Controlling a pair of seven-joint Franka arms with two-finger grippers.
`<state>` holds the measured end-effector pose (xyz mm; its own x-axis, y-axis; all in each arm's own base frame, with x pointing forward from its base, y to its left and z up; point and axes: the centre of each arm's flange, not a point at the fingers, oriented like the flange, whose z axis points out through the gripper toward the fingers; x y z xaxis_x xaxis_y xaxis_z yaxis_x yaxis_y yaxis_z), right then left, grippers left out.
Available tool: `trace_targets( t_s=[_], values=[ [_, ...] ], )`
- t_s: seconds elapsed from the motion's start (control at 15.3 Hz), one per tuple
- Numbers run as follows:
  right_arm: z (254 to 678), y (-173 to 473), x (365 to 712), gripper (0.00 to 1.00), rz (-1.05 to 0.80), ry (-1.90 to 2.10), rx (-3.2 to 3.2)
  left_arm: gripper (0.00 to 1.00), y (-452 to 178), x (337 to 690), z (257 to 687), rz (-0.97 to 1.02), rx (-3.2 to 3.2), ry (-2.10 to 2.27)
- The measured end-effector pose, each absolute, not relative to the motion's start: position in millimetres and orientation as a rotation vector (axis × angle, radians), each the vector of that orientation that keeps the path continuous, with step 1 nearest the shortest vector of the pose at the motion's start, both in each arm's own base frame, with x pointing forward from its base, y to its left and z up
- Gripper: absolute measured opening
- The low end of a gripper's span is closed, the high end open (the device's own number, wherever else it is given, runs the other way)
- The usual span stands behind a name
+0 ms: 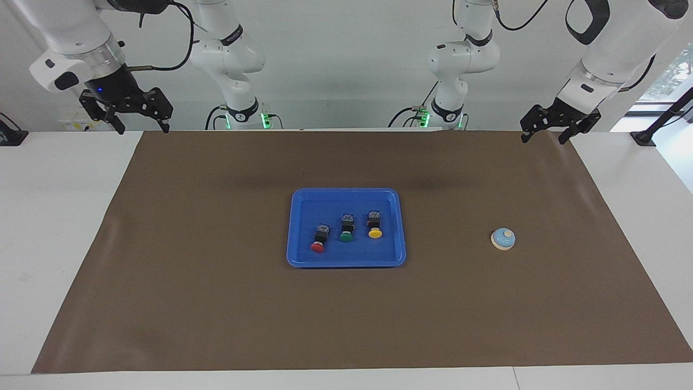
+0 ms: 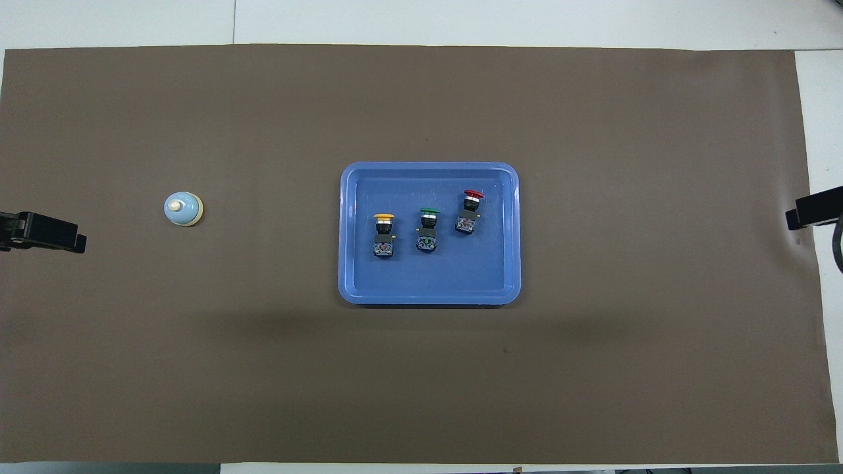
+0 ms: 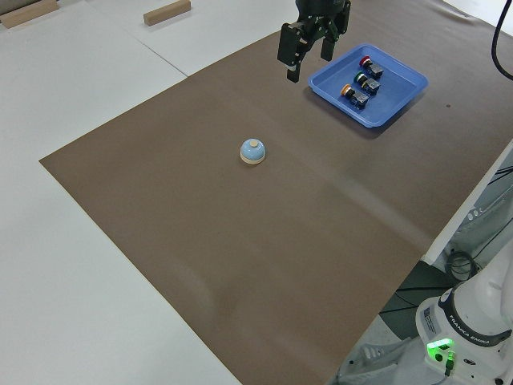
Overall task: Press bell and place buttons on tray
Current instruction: 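Move the left gripper toward the white service bell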
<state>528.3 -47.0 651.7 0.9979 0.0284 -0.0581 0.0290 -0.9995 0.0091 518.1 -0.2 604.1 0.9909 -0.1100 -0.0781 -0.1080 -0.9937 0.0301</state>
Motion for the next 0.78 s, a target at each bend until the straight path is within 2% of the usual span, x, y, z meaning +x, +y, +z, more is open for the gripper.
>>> trace_targets(
  t_s=[0.33, 0.39, 0.65, 0.78],
  values=[
    [650.8, -46.5, 527.6, 1.00, -0.102, 0.046, 3.131, 1.00, -4.6, 519.5, 601.9, -0.111, 3.111, -0.172],
    [650.3, -46.4, 527.2, 1.00, -0.108, 0.046, 3.131, 0.93, -6.0, 524.0, 599.1, -0.058, 3.115, -0.158],
    [650.0, -45.5, 526.9, 1.00, -0.113, 0.049, 3.131, 0.48, -14.3, 538.3, 561.8, -0.006, 3.117, -0.154],
    [650.0, -45.5, 526.9, 1.00, -0.113, 0.049, 3.131, 0.22, -15.2, 552.2, 541.9, 0.008, 3.116, -0.147]
  ],
)
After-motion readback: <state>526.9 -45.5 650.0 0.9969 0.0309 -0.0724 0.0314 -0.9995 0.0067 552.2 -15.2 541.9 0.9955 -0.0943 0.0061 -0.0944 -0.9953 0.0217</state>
